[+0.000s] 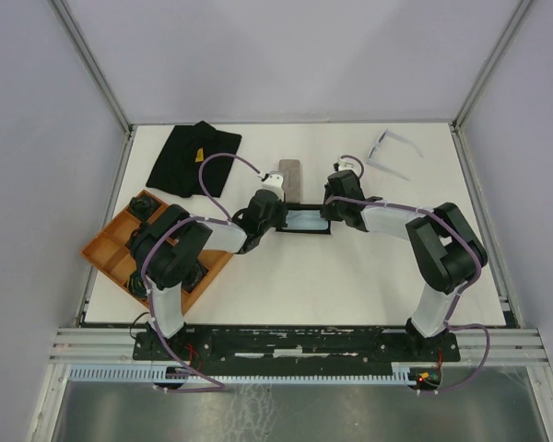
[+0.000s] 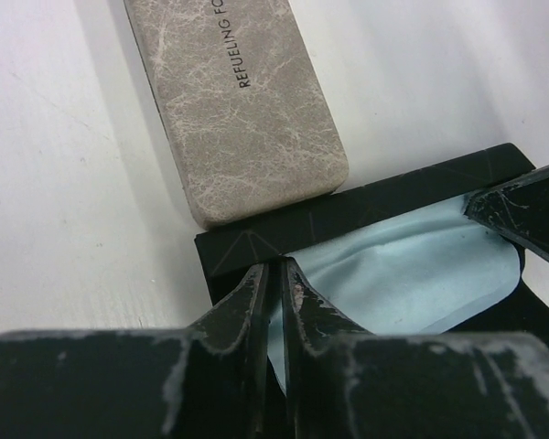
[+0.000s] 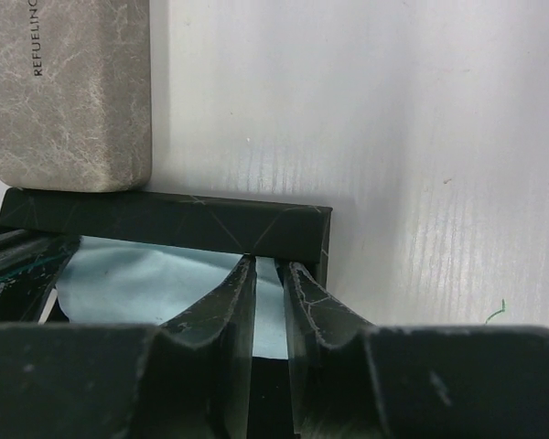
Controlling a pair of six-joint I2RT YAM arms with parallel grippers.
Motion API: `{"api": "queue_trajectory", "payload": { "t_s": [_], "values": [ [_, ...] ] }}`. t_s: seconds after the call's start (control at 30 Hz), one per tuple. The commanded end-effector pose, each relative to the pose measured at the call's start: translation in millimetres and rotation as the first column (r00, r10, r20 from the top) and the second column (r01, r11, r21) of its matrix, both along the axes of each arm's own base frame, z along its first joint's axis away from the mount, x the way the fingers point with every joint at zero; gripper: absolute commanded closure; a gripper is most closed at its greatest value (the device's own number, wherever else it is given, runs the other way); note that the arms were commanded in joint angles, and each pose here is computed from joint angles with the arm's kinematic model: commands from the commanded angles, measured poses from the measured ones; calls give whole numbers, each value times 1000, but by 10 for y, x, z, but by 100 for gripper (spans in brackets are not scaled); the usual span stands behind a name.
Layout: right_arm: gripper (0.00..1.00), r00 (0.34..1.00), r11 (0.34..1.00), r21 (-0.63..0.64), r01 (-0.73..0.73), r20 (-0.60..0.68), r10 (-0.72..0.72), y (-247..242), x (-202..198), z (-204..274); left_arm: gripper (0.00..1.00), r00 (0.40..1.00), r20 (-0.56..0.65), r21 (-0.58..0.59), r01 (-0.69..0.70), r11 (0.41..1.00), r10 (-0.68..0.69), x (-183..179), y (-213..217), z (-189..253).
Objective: Organize the sunglasses
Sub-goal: Place the glasses cleaning cloth in the sunglasses case.
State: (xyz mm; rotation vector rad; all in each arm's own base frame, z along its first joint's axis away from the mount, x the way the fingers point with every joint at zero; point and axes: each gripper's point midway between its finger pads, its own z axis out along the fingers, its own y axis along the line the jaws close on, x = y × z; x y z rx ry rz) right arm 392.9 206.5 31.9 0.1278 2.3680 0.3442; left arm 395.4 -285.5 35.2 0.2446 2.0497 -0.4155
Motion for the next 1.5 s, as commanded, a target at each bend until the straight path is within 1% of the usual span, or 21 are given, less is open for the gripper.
{"api": "queue_trajectory", "payload": {
  "t_s": [0.0, 0.1, 0.2, 0.4, 0.53, 0.63, 0.8, 1.03, 1.33, 1.47],
  "values": [
    [71, 997, 1000, 12, 14, 74, -15, -2, 145, 271, 80, 996, 89, -68, 8, 998, -2, 162, -75, 377],
    [64, 996, 1000, 21, 8, 88, -10, 0, 141, 360, 73, 996, 95, -83, 11, 996, -3, 143, -75, 445],
    [60, 995, 999, 32, 0, 97, -3, 12, 116, 435, 66, 995, 99, -98, 14, 995, -4, 109, -67, 504],
    [55, 994, 998, 57, -17, 109, 11, 13, 38, 551, 54, 996, 90, -129, 10, 992, 1, 0, -9, 572],
    [54, 991, 996, 78, -35, 132, 24, 2, -53, 677, 48, 996, 86, -145, 8, 989, 5, -91, 44, 621],
    [54, 989, 996, 78, -45, 145, 34, -37, -136, 753, 47, 997, 71, -152, 11, 988, 0, -174, 76, 614],
    [53, 988, 998, 46, -43, 148, 36, -172, -296, 822, 46, 1000, -5, -126, -26, 992, 25, -303, 194, 440],
    [53, 989, 999, 26, -24, 150, 19, -327, -488, 830, 45, 997, -75, -137, -5, 991, -5, -425, 163, 282],
    [52, 987, 1000, 20, -11, 158, 8, -418, -603, 848, 44, 988, -132, -208, 55, 977, -84, -612, -24, 261],
    [52, 986, 1000, 23, -10, 169, 5, -424, -610, 900, 43, 984, -137, -216, 82, 973, -114, -723, -158, 263]
  ]
}}
